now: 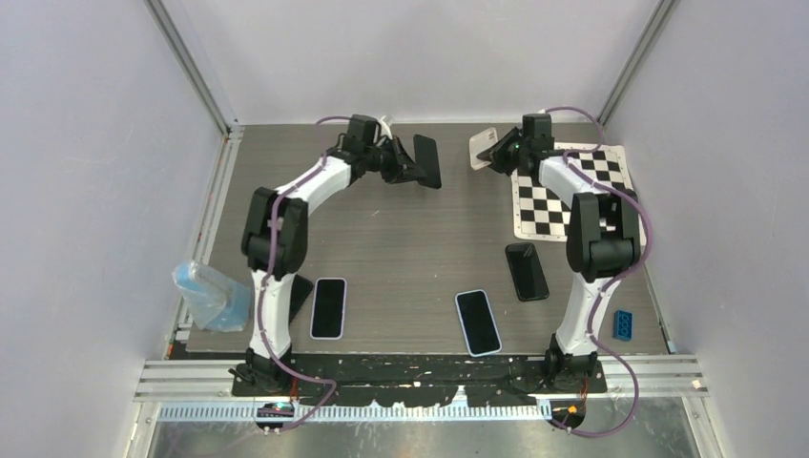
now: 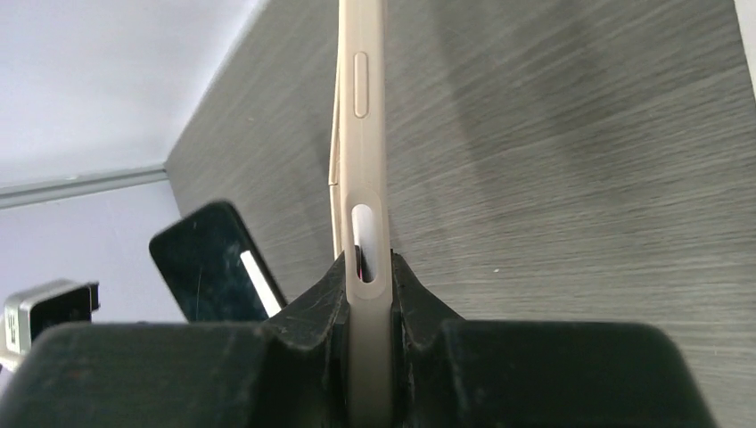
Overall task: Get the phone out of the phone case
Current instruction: Place the phone case at the center of the board.
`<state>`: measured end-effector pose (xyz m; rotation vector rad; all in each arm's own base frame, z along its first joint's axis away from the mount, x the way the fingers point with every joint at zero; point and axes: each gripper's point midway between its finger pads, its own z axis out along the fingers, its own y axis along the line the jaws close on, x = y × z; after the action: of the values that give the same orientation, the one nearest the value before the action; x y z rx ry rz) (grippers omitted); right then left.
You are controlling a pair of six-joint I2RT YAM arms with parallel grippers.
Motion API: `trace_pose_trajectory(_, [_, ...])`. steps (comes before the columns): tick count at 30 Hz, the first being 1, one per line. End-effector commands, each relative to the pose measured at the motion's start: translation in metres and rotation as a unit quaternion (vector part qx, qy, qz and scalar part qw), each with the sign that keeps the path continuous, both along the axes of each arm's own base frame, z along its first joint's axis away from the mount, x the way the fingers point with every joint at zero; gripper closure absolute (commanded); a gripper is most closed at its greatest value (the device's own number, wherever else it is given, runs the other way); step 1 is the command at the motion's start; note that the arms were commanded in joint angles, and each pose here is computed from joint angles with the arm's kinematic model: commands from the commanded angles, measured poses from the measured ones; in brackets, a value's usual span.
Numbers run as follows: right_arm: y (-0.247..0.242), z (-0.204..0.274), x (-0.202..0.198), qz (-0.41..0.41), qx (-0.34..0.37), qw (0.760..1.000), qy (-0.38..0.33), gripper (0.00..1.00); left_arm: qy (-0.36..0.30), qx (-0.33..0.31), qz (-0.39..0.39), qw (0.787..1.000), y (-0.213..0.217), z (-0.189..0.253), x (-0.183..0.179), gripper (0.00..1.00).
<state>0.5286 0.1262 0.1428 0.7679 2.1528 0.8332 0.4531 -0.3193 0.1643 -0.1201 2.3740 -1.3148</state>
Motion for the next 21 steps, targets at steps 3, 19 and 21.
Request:
trace_pose_trajectory(3, [0.011,-0.010,0.017,0.032,0.034,0.999,-0.028,0.87,-0.014,-0.003,-0.027,1.000,-0.041,-0.034,0.033,1.00])
trace_pose_trajectory(19, [-0.011,-0.092,0.016,0.050,0.003,0.998,0.023,0.81,0.065,-0.070,-0.029,0.995,-0.076,-0.110,0.065,1.00])
trace_pose_trajectory(21, [-0.016,-0.098,0.014,0.042,-0.007,0.998,0.039,0.75,0.075,-0.058,-0.017,0.995,-0.073,-0.117,0.065,0.96])
